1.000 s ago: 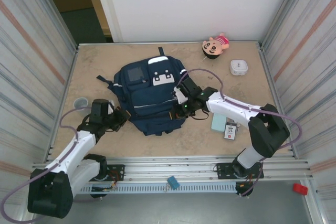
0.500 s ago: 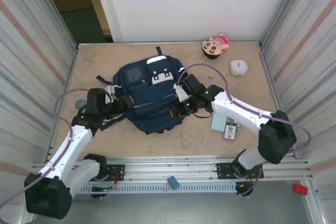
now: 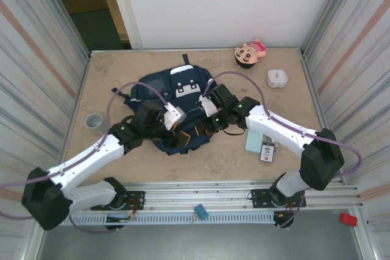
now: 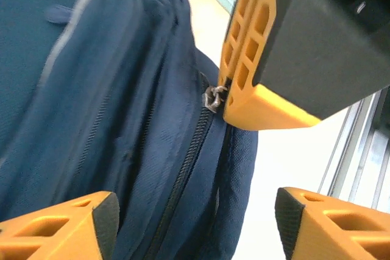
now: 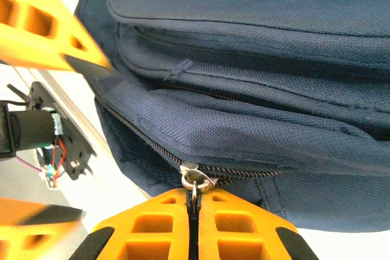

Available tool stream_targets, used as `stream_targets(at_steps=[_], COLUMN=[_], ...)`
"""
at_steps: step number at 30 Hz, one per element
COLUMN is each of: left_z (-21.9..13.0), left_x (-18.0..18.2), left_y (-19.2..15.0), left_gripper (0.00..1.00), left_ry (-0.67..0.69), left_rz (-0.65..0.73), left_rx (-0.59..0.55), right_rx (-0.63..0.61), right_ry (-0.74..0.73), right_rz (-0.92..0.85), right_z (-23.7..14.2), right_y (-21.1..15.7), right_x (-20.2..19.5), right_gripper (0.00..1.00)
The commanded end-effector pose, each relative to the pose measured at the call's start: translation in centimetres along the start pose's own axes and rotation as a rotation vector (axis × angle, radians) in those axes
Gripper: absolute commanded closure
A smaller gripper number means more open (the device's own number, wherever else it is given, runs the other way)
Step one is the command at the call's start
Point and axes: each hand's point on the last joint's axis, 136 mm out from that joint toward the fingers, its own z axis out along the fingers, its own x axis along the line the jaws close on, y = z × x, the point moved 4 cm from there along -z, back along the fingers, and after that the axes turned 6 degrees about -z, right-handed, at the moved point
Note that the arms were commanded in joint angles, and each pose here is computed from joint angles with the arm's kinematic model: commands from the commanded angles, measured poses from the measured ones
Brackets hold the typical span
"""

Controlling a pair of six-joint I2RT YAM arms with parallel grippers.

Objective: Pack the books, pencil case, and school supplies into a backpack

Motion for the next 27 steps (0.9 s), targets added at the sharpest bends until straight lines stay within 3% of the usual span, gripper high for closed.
stream_targets(at_steps=[1, 4, 8, 16, 27], left_z=[1.0, 1.5, 1.0, -2.0, -7.3], left_x=[1.3, 2.3, 2.0, -0.7, -3.8], left_y=[0.0, -0.1, 0.3, 0.9, 3.2], left_gripper=[0.42, 0.73, 1.0, 1.0, 1.0], left_ry=[0.082, 0.14, 0.132, -0.032, -0.207], left_rz=[0.104, 0.107, 0.162, 0.307, 0.418], left_rx=[0.058, 0.072, 0.049, -0.008, -0.219], right_rx=[-0.1, -0.105, -0.111, -0.119, -0.243], right_ry=[0.105, 0.114, 0.111, -0.028, -0.08], right_rz=[-0.072, -0.062, -0.031, 0.142, 0.29], right_z=[-2.7, -3.0, -3.2, -3.8, -4.6], right_y=[1.8, 1.7, 1.6, 1.0, 3.3], right_x=[2.6, 2.3, 1.2, -6.2, -14.9], right_gripper=[1.0, 1.0, 1.0, 1.0, 1.0])
